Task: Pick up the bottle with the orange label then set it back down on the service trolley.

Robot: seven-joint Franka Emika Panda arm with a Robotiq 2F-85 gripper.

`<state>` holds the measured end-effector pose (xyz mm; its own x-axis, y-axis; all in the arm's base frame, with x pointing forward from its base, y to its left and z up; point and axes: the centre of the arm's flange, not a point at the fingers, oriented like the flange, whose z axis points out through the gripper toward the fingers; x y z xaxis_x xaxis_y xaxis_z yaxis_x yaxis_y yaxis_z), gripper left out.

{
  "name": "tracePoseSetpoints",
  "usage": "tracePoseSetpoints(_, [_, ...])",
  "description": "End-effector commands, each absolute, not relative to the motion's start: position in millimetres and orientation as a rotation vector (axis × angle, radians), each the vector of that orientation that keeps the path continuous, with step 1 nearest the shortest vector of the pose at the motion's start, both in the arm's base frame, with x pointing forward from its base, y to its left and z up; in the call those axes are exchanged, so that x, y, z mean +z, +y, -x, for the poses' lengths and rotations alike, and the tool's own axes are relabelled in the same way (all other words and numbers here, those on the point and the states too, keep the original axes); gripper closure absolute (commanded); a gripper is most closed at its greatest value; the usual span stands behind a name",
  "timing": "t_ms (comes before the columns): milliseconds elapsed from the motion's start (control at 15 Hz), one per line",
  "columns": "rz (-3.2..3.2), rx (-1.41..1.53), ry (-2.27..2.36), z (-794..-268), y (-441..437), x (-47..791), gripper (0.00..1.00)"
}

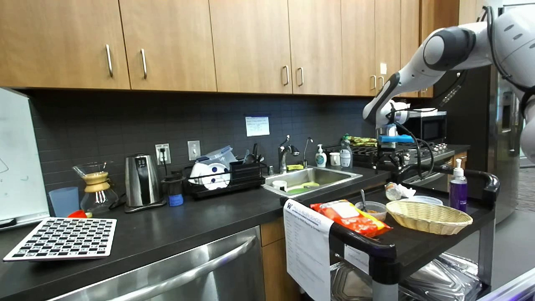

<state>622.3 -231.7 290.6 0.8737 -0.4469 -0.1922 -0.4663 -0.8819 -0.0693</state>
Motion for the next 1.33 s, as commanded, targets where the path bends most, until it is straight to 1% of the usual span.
tracePoseSetpoints(0, [2.853, 0.335, 0.889, -632.4, -256.5, 273.4, 0.0])
tracePoseSetpoints(333, [2.763, 0.432, 1.02, -634.0, -270.8, 246.9, 0.0])
tracePoseSetpoints(667, [2.703, 0.522, 1.007, -642.4, -256.6, 225.2, 0.0])
tracePoseSetpoints(733, [2.698, 0.533, 0.999, -644.7, -252.6, 222.7, 0.1])
tracePoseSetpoints(800, [2.693, 0.544, 0.993, -646.4, -248.8, 220.7, 0.26])
tracePoseSetpoints(867, [2.692, 0.553, 0.988, -647.6, -245.8, 219.7, 0.31])
tracePoseSetpoints(1000, [2.69, 0.563, 0.987, -648.3, -241.4, 218.7, 0.46])
tracePoseSetpoints(1067, [2.689, 0.565, 0.988, -648.3, -239.8, 219.5, 0.56])
tracePoseSetpoints(1133, [2.692, 0.561, 0.992, -648.4, -238.3, 223.4, 0.6])
tracePoseSetpoints(1267, [2.707, 0.553, 1.001, -647.1, -233.2, 228.7, 0.61])
